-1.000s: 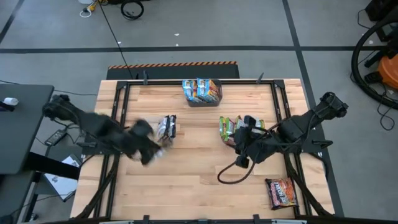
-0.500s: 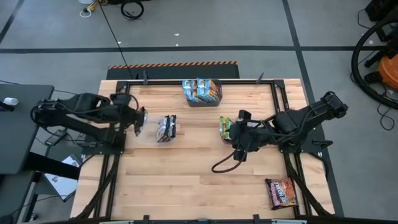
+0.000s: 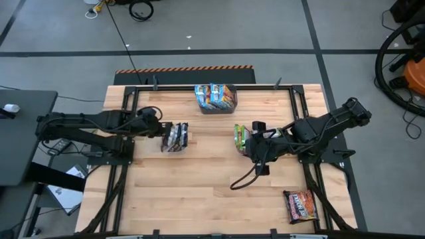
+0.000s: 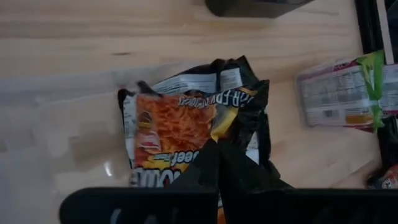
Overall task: Sort Maruchan noodles
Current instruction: Put the black noodle pack into the left transparent bin
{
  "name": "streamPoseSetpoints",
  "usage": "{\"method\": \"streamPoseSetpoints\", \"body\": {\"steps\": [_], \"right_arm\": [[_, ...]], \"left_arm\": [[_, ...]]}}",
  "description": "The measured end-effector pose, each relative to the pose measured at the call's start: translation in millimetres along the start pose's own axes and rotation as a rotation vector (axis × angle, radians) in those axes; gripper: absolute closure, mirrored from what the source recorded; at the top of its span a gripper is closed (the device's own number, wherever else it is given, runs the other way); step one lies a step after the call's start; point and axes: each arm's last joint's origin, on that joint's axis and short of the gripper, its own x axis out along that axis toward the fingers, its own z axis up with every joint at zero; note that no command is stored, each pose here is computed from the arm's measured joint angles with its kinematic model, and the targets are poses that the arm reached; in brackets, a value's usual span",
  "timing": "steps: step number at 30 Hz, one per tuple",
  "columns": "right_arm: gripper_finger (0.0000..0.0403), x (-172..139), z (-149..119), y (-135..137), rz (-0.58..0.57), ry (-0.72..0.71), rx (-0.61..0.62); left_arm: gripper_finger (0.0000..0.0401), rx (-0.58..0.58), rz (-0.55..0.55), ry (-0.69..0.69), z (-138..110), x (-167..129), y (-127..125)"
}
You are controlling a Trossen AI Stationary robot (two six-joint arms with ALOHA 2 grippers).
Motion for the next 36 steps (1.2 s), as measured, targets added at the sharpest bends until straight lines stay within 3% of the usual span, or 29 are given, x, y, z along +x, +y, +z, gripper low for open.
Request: {"method": "streamPoseSetpoints", "body": {"steps": [9,15,18,26,30,36], "right_arm": [[0.0245,0.0,-2.5,-0.1,0.009,0.026,-0.025],[0.0245,0.9,-1.9,-2.6,0.003,0.027,-0.034],[0.0245,2.2,-1.1,-5.8,-0.004,0.026,-0.017],[0.0245,5.5,9.4,-15.3,-0.052,-0.063,0.100],[0.0245,9.4,17.4,-22.1,-0.061,-0.130,0.145],[0.0242,23.7,13.4,-33.4,-0.057,-0.101,0.152]], "left_arm": [[0.0401,-0.079,0.063,-0.002,-5.3,25.1,19.7],[0.0400,-0.069,0.072,0.044,1.1,17.9,31.2],[0.0400,-0.051,0.146,0.072,2.8,11.1,44.4],[0.0398,0.067,0.226,-0.013,10.7,-0.6,60.8],[0.0390,0.159,0.330,0.054,9.0,-3.5,72.2],[0.0330,0.294,0.396,0.187,4.4,-7.4,81.5]]}}
